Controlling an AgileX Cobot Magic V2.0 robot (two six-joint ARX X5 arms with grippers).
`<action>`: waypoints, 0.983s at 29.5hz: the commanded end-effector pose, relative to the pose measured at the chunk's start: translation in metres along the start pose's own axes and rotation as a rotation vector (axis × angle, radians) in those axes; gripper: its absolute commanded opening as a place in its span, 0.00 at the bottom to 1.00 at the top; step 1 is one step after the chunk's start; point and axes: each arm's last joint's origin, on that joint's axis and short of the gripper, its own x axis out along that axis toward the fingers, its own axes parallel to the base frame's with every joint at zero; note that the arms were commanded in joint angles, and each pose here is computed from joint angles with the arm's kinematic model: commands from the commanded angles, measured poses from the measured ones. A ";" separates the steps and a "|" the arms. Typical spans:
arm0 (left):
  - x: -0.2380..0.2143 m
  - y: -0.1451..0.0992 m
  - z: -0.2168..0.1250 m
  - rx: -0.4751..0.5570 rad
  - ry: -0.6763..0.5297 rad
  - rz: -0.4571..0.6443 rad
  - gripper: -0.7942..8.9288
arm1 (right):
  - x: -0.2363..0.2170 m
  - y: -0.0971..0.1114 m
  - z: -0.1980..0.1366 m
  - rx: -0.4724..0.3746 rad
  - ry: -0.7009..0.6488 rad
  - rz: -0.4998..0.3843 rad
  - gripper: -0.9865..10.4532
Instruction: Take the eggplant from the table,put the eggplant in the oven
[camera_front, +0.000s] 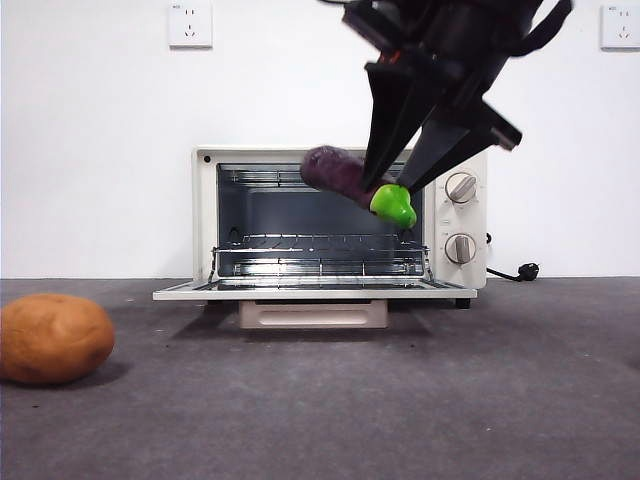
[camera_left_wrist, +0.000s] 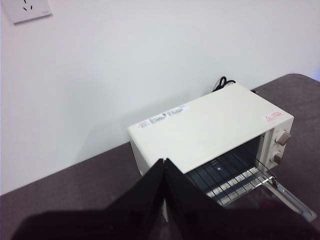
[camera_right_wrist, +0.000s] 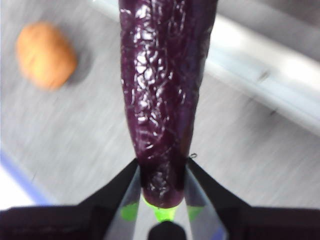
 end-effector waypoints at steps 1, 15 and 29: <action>0.000 -0.002 -0.002 0.012 0.011 -0.009 0.08 | 0.008 -0.012 0.015 0.030 -0.005 0.001 0.08; -0.008 -0.006 -0.004 0.013 0.023 -0.021 0.08 | 0.027 -0.066 0.087 0.212 -0.079 0.057 0.08; -0.015 -0.007 -0.007 0.008 0.054 -0.027 0.08 | 0.055 -0.096 0.118 0.351 -0.191 0.057 0.08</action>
